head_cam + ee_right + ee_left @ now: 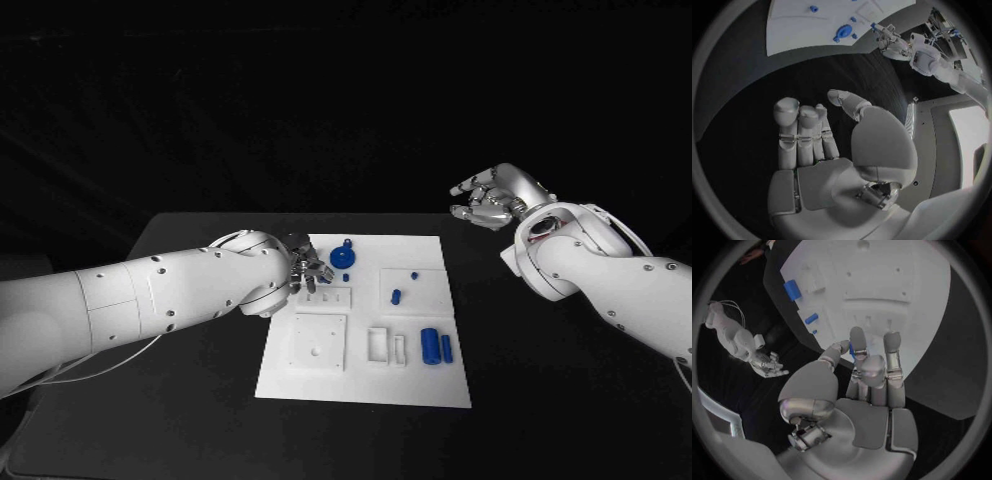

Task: Assemble the parts on the task board

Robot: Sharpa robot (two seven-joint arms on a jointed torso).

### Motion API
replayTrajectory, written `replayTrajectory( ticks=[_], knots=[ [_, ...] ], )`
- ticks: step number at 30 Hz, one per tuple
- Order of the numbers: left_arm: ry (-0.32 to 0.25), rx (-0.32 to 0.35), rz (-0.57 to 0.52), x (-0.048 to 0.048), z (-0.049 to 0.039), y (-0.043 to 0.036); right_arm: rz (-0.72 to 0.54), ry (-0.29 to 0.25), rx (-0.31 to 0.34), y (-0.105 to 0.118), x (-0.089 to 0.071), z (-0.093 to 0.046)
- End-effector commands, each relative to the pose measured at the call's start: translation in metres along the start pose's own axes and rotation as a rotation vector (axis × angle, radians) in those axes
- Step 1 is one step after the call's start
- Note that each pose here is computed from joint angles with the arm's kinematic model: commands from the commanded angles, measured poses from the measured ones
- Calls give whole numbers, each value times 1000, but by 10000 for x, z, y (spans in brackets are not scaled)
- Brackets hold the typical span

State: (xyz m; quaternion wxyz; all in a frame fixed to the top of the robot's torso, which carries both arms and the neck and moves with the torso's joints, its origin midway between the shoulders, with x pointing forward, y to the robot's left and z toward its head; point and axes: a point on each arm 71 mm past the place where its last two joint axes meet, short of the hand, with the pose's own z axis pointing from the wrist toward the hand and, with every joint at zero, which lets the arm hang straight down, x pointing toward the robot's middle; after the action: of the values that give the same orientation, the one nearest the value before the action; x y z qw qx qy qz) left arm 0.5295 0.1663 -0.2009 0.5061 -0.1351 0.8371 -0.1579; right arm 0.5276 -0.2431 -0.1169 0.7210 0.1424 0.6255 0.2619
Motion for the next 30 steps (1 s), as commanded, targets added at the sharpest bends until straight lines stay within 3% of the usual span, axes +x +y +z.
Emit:
replayTrajectory(
  ticks=[1, 16, 30],
  knots=[
    [-29, 2, 32, 17, 12, -18, -2, 17, -9, 21, 15, -1],
    [30, -28, 58, 160, 70, 40, 0, 27, -9, 40, 33, 1],
    [72, -44, 70, 225, 87, 72, 1, 32, -9, 50, 46, 5]
  ],
)
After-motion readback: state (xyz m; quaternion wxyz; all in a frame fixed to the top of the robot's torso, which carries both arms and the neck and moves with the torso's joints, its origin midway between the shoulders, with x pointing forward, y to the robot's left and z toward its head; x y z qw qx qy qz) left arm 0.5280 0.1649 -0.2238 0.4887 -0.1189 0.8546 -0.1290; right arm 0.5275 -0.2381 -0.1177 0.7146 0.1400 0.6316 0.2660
